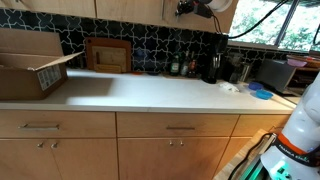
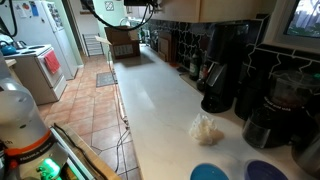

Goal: Pull open the far right top cabinet door

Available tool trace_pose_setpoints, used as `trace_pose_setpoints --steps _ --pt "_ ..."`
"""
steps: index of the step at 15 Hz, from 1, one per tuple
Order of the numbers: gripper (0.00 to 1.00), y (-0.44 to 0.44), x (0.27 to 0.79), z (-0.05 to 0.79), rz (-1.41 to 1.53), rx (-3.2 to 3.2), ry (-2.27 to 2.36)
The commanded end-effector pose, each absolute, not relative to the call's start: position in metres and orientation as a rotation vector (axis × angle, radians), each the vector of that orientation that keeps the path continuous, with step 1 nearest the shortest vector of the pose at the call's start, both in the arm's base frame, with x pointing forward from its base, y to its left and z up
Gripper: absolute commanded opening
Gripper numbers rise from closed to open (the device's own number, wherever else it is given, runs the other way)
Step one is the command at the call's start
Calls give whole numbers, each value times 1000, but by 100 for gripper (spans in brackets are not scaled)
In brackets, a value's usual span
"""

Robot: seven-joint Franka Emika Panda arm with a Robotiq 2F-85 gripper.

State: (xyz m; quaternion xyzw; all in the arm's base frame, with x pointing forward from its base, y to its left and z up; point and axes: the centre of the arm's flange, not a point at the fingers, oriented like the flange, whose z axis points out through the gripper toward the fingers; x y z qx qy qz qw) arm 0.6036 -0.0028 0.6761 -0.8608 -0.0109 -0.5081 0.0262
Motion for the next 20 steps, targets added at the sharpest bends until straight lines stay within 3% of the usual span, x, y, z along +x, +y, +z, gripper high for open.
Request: trace_pose_setpoints --steps 1,16,17,18,19,20 --pt "7 -1 572 676 -1484 -2696 -55" --pt "10 -2 382 651 -1379 -2742 -310" --pt "15 -6 370 648 -1386 -2741 -315" --pt "42 -11 359 646 -1396 -2740 -321" --pt "43 -15 348 642 -1390 -2748 -325" --pt "50 -21 339 636 -1366 -2765 -322"
